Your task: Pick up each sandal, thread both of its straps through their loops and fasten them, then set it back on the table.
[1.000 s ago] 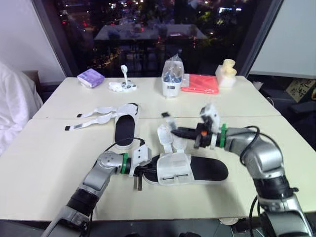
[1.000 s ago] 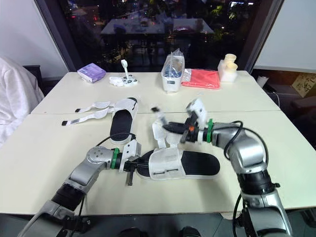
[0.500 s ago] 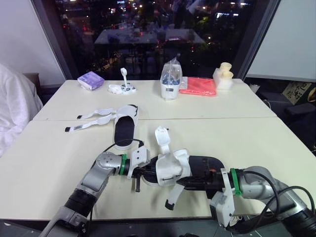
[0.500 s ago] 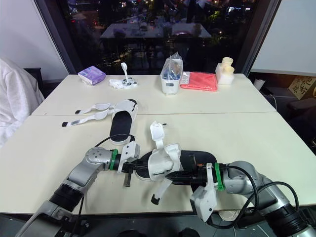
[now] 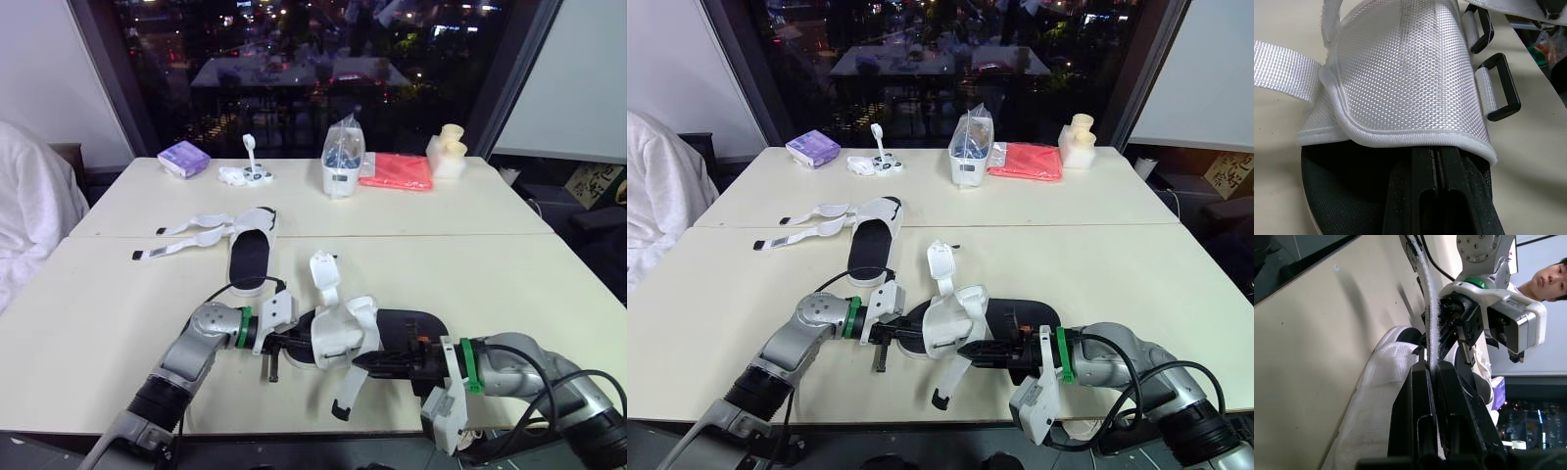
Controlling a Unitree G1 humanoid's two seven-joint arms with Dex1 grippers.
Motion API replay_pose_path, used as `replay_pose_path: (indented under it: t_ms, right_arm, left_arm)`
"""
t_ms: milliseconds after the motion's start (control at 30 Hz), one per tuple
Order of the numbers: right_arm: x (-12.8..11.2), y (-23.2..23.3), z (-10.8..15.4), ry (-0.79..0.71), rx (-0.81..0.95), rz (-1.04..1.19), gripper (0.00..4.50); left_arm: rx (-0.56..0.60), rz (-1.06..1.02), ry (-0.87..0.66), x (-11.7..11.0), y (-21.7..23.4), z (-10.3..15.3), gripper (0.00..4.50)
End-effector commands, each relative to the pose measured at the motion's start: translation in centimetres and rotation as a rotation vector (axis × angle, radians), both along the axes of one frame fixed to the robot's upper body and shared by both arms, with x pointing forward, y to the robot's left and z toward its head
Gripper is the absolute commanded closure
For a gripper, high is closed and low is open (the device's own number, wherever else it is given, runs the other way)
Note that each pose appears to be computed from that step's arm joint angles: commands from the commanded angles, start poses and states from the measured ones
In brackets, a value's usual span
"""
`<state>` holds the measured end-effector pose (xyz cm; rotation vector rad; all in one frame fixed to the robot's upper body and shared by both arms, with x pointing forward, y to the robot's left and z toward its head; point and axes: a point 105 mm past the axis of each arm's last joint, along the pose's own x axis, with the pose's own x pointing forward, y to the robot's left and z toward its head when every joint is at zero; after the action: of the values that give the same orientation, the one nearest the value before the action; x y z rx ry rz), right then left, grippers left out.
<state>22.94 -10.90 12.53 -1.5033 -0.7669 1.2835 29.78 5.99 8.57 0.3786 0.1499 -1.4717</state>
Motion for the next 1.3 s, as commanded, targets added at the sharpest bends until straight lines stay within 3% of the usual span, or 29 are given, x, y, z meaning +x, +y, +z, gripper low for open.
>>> replay_pose_path:
  t_ms: [33,133,367,433,567,800,933,1033,1100,1233,1300]
  right_arm:
    - [0.0,0.1,0.8,-0.029,0.019,0.012,4.39]
    - [0.1,-0.7,2.3,-0.030,0.000,0.010,3.53]
    - [0.8,-1.1,2.6,-0.041,0.012,-0.013,0.07]
    - [0.9,-1.3,2.4,-0.034,-0.001,-0.026,0.07]
    - [0.6,-2.6,1.8,0.133,-0.051,-0.097,0.07]
    - [1.2,-5.1,3.3,0.409,-0.064,-0.299,0.07]
    - [1.1,-5.1,3.6,0.446,-0.063,-0.319,0.07]
    - [0.7,-5.0,4.2,1.059,0.170,-0.502,0.07]
    - [0.0,-5.1,4.0,1.337,0.208,-0.568,0.07]
    - [-1.1,-5.2,3.4,1.698,0.233,-0.661,0.07]
    - [-1.3,-5.0,3.1,1.804,0.240,-0.684,0.07]
  left_arm:
    - [0.013,-0.015,0.020,-0.5,0.0,-0.5,4.50]
    - [-0.001,-0.015,0.020,-0.4,-0.6,-0.7,4.50]
    - [-0.006,-0.018,0.018,-0.3,-0.9,-0.7,4.50]
    - [-0.007,-0.019,0.016,-0.3,-0.9,-0.7,4.50]
    - [-0.005,-0.021,0.013,-0.3,-0.9,-0.7,4.50]
    - [-0.004,-0.027,0.016,-0.4,-0.9,-0.8,4.50]
    - [-0.004,-0.028,0.016,-0.4,-0.9,-0.8,4.50]
    - [0.000,-0.038,0.022,-0.7,-1.0,-1.0,4.50]
    - [0.000,-0.040,0.023,-0.7,-1.0,-1.1,4.50]
    - [-0.003,-0.038,0.023,-0.8,-1.1,-1.0,4.50]
    - [-0.004,-0.036,0.024,-0.8,-1.1,-1.0,4.50]
